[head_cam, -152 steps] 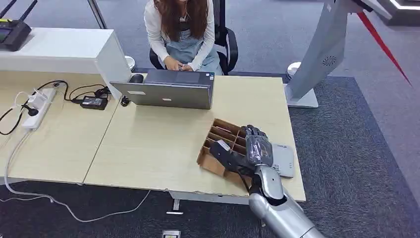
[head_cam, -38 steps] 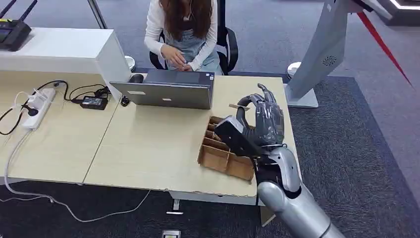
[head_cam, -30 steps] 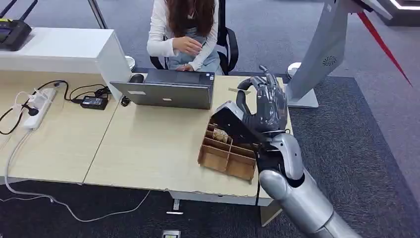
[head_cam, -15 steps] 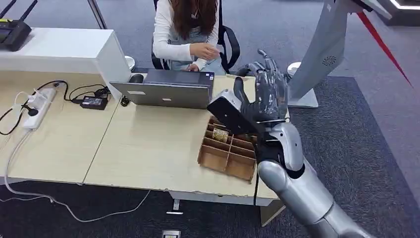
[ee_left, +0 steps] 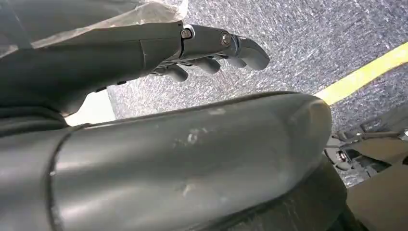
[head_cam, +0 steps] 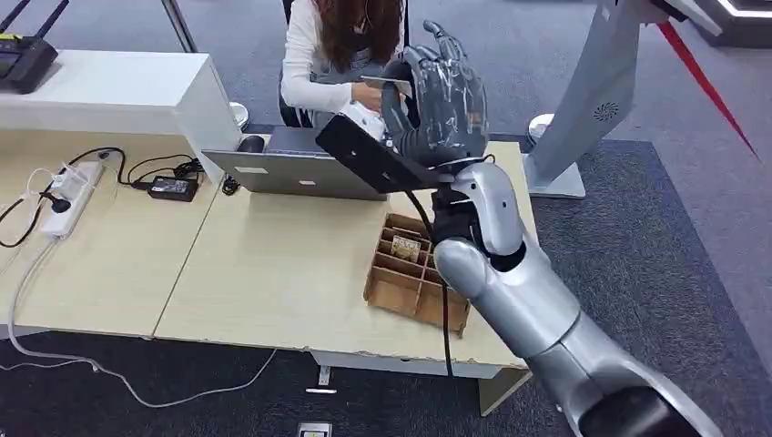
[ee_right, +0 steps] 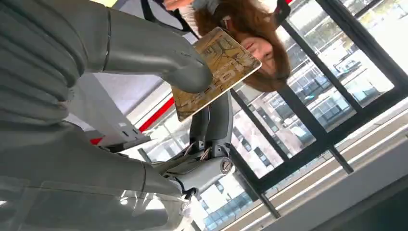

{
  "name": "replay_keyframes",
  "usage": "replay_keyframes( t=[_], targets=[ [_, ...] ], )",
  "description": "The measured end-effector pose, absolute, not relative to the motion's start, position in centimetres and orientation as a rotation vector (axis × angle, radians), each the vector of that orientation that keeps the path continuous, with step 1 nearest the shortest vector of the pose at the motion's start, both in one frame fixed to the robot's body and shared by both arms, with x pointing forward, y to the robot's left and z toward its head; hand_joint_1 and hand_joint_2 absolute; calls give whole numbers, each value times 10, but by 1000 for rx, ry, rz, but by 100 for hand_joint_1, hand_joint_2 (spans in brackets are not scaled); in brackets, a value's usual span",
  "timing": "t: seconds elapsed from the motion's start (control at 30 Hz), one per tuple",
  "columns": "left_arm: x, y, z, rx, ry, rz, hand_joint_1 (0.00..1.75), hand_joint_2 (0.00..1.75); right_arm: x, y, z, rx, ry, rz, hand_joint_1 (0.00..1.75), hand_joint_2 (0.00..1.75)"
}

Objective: Pass the card to the sensor for recognition and then transmit it.

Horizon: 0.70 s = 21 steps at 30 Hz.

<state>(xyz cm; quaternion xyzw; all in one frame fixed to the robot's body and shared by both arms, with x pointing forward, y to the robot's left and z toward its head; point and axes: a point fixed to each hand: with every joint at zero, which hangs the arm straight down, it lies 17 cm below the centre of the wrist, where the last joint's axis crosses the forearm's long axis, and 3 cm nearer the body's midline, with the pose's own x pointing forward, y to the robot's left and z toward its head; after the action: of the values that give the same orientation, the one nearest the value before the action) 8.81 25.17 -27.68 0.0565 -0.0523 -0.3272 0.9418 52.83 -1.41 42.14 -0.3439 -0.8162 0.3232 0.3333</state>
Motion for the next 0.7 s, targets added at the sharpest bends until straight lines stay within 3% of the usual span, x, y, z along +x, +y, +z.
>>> replay_keyframes(
  t=[0.7],
  targets=[
    [89, 248, -276, 105, -116, -684, 0, 0, 544, 24, 393, -871, -2055, 953, 175, 175]
  ],
)
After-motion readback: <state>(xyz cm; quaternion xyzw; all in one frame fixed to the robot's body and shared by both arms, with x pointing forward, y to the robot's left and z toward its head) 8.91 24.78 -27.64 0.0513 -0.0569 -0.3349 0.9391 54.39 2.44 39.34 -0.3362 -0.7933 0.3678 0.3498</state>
